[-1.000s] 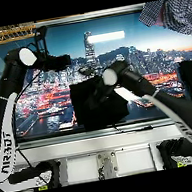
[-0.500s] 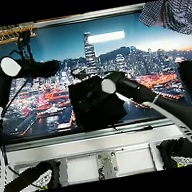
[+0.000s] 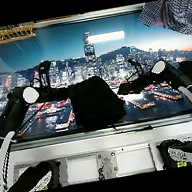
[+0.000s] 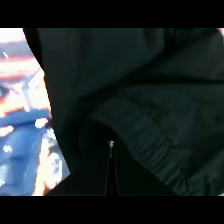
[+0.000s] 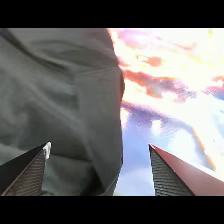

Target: Fold the clothes and pants, and hang the long-sleeved shirts on hangers.

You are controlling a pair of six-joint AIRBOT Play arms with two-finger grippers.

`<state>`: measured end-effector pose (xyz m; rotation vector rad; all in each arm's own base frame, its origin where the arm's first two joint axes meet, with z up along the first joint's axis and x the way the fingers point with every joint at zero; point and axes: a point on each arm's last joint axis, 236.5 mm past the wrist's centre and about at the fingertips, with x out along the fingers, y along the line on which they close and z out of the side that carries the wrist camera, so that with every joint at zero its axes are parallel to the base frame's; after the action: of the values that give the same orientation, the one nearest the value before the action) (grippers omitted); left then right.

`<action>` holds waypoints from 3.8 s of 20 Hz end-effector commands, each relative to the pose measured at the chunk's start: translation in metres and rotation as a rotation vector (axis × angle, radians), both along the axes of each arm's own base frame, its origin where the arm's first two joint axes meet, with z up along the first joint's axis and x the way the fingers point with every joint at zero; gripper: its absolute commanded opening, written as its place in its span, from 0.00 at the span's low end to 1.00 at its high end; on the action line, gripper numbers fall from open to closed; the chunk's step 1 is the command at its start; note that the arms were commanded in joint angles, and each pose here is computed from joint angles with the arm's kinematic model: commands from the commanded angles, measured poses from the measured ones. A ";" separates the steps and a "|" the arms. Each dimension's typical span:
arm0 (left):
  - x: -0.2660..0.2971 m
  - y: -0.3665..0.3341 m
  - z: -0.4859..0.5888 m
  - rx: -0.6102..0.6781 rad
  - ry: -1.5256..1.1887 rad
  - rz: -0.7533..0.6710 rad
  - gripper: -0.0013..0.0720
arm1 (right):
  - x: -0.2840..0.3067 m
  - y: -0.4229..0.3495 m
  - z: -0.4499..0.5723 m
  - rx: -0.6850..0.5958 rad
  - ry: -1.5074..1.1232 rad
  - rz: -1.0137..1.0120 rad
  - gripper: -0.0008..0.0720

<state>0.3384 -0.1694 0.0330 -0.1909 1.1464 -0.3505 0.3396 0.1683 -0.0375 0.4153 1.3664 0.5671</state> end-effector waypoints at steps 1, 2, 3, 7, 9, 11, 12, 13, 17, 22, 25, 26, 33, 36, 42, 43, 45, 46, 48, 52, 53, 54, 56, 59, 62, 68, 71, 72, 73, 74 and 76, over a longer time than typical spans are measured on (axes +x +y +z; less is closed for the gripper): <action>-0.010 -0.009 -0.007 -0.003 0.008 -0.019 0.02 | 0.002 0.013 -0.019 0.174 0.075 -0.009 0.99; -0.010 -0.009 -0.007 -0.003 0.008 -0.019 0.02 | -0.001 0.027 -0.023 0.218 0.090 0.017 0.99; -0.010 -0.009 -0.007 -0.003 0.009 -0.019 0.02 | -0.007 0.041 -0.027 0.256 0.106 0.052 0.99; -0.010 -0.009 -0.007 -0.003 0.007 -0.018 0.02 | -0.034 0.082 -0.045 0.280 0.172 0.148 0.99; -0.010 -0.009 -0.007 -0.003 0.008 -0.019 0.02 | -0.044 0.098 -0.049 0.288 0.196 0.176 0.98; -0.010 -0.009 -0.007 -0.003 0.008 -0.019 0.02 | -0.049 0.108 -0.052 0.287 0.202 0.197 0.95; -0.010 -0.009 -0.007 -0.003 0.008 -0.019 0.02 | -0.050 0.111 -0.051 0.287 0.194 0.210 0.62; -0.010 -0.009 -0.007 -0.003 0.008 -0.019 0.02 | -0.050 0.113 -0.049 0.293 0.172 0.229 0.17; -0.010 -0.009 -0.007 -0.003 0.008 -0.019 0.02 | -0.019 0.091 -0.022 0.212 0.061 0.230 0.04; -0.010 -0.009 -0.007 -0.003 0.008 -0.019 0.02 | 0.072 -0.102 0.047 -0.200 -0.155 -0.131 0.04; -0.010 -0.009 -0.007 -0.003 0.008 -0.019 0.02 | 0.084 -0.232 0.092 -0.287 -0.229 -0.441 0.04; -0.010 -0.009 -0.007 -0.003 0.008 -0.019 0.02 | 0.080 -0.268 0.102 -0.303 -0.248 -0.527 0.04; -0.010 -0.009 -0.007 -0.003 0.008 -0.019 0.02 | 0.021 -0.442 0.168 -0.415 -0.423 -1.019 0.04; -0.010 -0.009 -0.007 -0.003 0.007 -0.019 0.02 | -0.014 -0.471 0.179 -0.472 -0.405 -1.139 0.04; -0.010 -0.009 -0.007 -0.002 0.008 -0.019 0.02 | -0.067 -0.455 0.119 -0.530 -0.109 -1.079 0.04; -0.010 -0.009 -0.007 -0.002 0.008 -0.019 0.02 | -0.074 -0.448 0.106 -0.522 -0.060 -1.064 0.04; -0.010 -0.009 -0.007 -0.002 0.008 -0.019 0.02 | -0.093 -0.440 0.084 -0.537 0.032 -1.033 0.04; -0.010 -0.009 -0.007 -0.002 0.008 -0.019 0.02 | -0.104 -0.440 0.075 -0.559 0.080 -1.025 0.04; -0.010 -0.009 -0.007 -0.002 0.009 -0.019 0.02 | -0.125 -0.444 0.066 -0.624 0.153 -1.001 0.05; -0.010 -0.009 -0.007 -0.002 0.008 -0.019 0.02 | -0.133 -0.449 0.066 -0.655 0.178 -1.014 0.93; -0.010 -0.009 -0.007 -0.002 0.008 -0.019 0.02 | -0.132 -0.450 0.071 -0.654 0.169 -1.034 0.88; -0.010 -0.009 -0.007 -0.002 0.008 -0.020 0.02 | -0.127 -0.453 0.081 -0.668 0.127 -1.048 0.76; -0.010 -0.009 -0.007 -0.002 0.008 -0.019 0.02 | -0.100 -0.457 0.129 -0.722 -0.114 -1.064 0.72; -0.010 -0.009 -0.008 -0.001 0.010 -0.020 0.02 | -0.044 -0.395 0.212 -0.587 -0.474 -1.042 0.72; -0.010 -0.009 -0.015 0.004 0.030 -0.020 0.02 | -0.006 -0.290 0.237 -0.360 -0.596 -0.860 0.72; -0.014 -0.008 -0.033 0.022 0.093 -0.018 0.02 | -0.008 -0.086 0.180 -0.171 -0.525 -0.269 0.72; -0.009 -0.009 -0.008 -0.009 0.015 -0.002 0.02 | -0.031 -0.024 0.150 -0.136 -0.464 -0.072 0.72; -0.010 -0.009 0.000 -0.016 -0.003 -0.003 0.02 | -0.036 -0.011 0.143 -0.130 -0.447 -0.029 0.69; -0.011 -0.009 0.006 -0.021 -0.017 -0.004 0.02 | -0.039 -0.002 0.139 -0.127 -0.436 0.001 0.69; -0.012 -0.008 0.011 -0.027 -0.031 -0.004 0.02 | -0.041 0.004 0.135 -0.125 -0.424 0.022 0.69; -0.013 -0.008 0.020 -0.035 -0.055 -0.003 0.02 | -0.042 0.010 0.127 -0.127 -0.403 0.044 0.69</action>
<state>0.3265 -0.1777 0.0401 -0.2032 1.1247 -0.3687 0.3077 0.1564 0.1024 0.1830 0.9702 0.5014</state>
